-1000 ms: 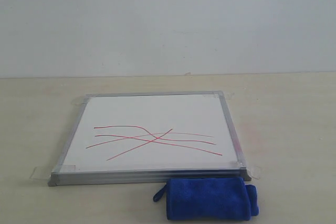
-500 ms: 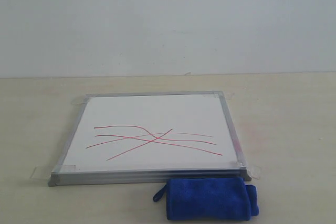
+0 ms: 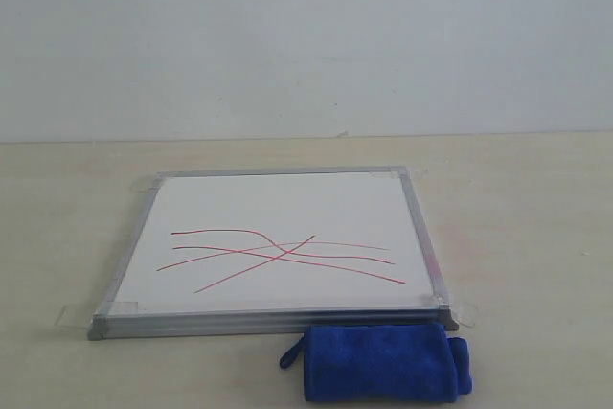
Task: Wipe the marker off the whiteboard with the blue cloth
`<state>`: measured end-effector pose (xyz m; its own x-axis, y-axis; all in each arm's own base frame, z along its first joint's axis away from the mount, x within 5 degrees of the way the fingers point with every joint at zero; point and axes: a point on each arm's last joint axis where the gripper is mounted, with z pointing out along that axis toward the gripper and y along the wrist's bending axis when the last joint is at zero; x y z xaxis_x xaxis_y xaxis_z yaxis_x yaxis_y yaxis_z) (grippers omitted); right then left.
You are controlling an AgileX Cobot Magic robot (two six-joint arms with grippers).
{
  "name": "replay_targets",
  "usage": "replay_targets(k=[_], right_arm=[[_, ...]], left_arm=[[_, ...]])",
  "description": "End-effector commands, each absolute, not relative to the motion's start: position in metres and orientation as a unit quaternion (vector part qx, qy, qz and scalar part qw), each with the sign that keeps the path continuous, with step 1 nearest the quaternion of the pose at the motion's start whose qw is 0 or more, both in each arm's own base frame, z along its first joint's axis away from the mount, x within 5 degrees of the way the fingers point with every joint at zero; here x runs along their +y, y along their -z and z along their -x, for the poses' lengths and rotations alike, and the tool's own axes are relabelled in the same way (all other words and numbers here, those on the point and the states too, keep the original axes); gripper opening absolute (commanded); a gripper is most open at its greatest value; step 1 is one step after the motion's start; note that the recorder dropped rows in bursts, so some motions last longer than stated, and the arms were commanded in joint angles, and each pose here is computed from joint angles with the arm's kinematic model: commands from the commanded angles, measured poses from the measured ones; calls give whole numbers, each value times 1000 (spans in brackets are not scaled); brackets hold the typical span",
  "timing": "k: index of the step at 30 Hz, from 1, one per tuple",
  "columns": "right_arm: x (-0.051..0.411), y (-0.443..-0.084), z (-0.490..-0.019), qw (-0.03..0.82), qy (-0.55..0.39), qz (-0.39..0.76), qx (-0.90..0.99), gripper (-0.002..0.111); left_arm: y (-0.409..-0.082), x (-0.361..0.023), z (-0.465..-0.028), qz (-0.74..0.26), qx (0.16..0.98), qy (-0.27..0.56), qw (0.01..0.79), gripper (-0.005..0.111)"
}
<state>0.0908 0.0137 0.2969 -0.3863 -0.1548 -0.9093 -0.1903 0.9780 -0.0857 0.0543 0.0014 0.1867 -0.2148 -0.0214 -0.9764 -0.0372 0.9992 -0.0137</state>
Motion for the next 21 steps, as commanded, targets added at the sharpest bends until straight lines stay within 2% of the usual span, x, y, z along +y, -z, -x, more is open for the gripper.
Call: replay_targets(k=[1, 5, 10, 16, 21], right_arm=[[20, -301, -117, 485, -17, 149, 861, 0], [27, -300, -140, 448, -29, 173, 877, 0], [46, -297, -164, 381, -43, 313, 869, 0], [70, -297, -192, 335, -59, 382, 860, 0], [96, -297, -209, 284, -56, 508, 811, 0]], left_arm=[[-185, 2, -54, 24, 780, -3, 625, 4], [-185, 2, -54, 24, 780, -3, 625, 4], [-185, 2, -54, 24, 780, -3, 625, 4], [-185, 2, -54, 24, 780, -3, 625, 4], [-185, 2, -54, 24, 780, -3, 625, 4]])
